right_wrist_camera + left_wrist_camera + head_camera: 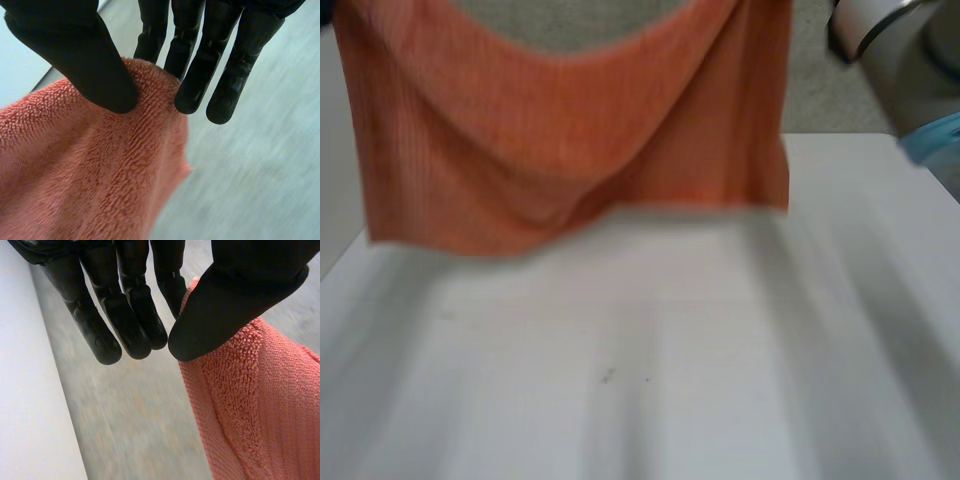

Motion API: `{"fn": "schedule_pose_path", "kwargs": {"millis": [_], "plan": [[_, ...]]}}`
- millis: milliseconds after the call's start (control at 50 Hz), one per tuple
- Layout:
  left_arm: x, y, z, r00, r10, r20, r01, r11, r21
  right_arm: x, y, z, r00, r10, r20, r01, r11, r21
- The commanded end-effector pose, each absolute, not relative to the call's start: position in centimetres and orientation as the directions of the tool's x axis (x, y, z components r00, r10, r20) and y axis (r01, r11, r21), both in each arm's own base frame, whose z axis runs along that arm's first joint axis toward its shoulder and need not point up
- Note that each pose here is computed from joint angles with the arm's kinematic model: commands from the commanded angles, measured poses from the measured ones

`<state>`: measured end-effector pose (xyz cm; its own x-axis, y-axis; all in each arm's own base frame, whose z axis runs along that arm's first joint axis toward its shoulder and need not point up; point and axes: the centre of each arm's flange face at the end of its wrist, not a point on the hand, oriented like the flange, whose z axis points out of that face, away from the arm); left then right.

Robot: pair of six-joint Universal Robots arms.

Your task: Fold the laundry

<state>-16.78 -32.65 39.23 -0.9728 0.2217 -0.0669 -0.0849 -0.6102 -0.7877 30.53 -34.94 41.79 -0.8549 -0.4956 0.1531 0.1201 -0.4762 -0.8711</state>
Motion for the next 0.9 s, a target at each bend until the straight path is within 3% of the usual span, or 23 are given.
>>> {"fn": "schedule_pose_path", "kwargs": {"millis": [20,40,80,100,120,140,180,200,240,260,280,300,340,400,520,700,900], "plan": [[-16.3,-34.1,40.5,-0.969,0.240,0.055,-0.198,-0.630,-0.751,27.9,-33.2,40.5,-0.870,-0.439,0.226,0.030,-0.503,-0.864],[-16.3,-34.1,40.5,-0.969,0.240,0.055,-0.199,-0.630,-0.751,27.9,-33.2,40.5,-0.870,-0.439,0.226,0.029,-0.503,-0.864],[-16.2,-34.3,39.7,-0.968,0.240,0.066,-0.204,-0.609,-0.767,27.8,-33.0,36.4,-0.847,-0.455,0.277,-0.095,-0.383,-0.919],[-16.3,-34.4,38.6,-0.967,0.244,0.070,-0.204,-0.583,-0.787,27.8,-33.0,36.4,-0.846,-0.455,0.277,-0.095,-0.382,-0.919],[-16.3,-34.5,37.1,-0.967,0.243,0.074,-0.200,-0.547,-0.813,27.7,-32.7,34.3,-0.831,-0.461,0.310,-0.168,-0.325,-0.931],[-16.3,-34.5,37.1,-0.967,0.243,0.074,-0.200,-0.547,-0.813,27.7,-32.7,34.3,-0.831,-0.461,0.311,-0.168,-0.324,-0.931],[-16.4,-34.1,33.6,-0.966,0.243,0.088,-0.195,-0.460,-0.866,27.3,-32.0,30.0,-0.789,-0.473,0.393,-0.323,-0.225,-0.919],[-16.4,-34.1,33.6,-0.966,0.243,0.088,-0.195,-0.459,-0.867,27.3,-32.0,30.0,-0.788,-0.473,0.393,-0.323,-0.225,-0.919],[-16.6,-33.3,29.6,-0.963,0.249,0.102,-0.187,-0.349,-0.918,26.6,-31.0,25.3,-0.732,-0.511,0.451,-0.449,-0.135,-0.883],[-16.6,-33.3,29.6,-0.963,0.249,0.102,-0.187,-0.348,-0.918,26.6,-31.0,25.3,-0.731,-0.512,0.451,-0.450,-0.135,-0.883],[-16.8,-32.8,27.4,-0.960,0.260,0.108,-0.183,-0.283,-0.941,26.5,-30.4,23.2,-0.710,-0.538,0.454,-0.483,-0.098,-0.870],[-16.8,-32.8,27.4,-0.960,0.260,0.108,-0.183,-0.283,-0.942,26.4,-30.1,21.3,-0.701,-0.560,0.442,-0.498,-0.060,-0.865],[-17.2,-31.9,23.4,-0.953,0.281,0.118,-0.167,-0.157,-0.973,26.4,-30.0,19.3,-0.696,-0.576,0.429,-0.511,-0.023,-0.859],[-17.3,-31.2,20.7,-0.950,0.283,0.133,-0.158,-0.069,-0.985,26.2,-29.4,16.3,-0.684,-0.609,0.401,-0.533,0.043,-0.845],[-16.6,-30.8,19.3,-0.956,0.256,0.144,-0.154,-0.019,-0.988,25.6,-28.5,14.4,-0.695,-0.627,0.352,-0.527,0.111,-0.842],[-15.2,-31.0,20.2,-0.967,0.216,0.138,-0.153,-0.053,-0.987,23.3,-29.3,16.0,-0.793,-0.544,0.273,-0.410,0.145,-0.901],[-14.3,-31.2,20.1,-0.972,0.187,0.143,-0.155,-0.051,-0.987,18.7,-30.5,16.3,-0.919,-0.394,-0.010,-0.123,0.311,-0.942]]}}
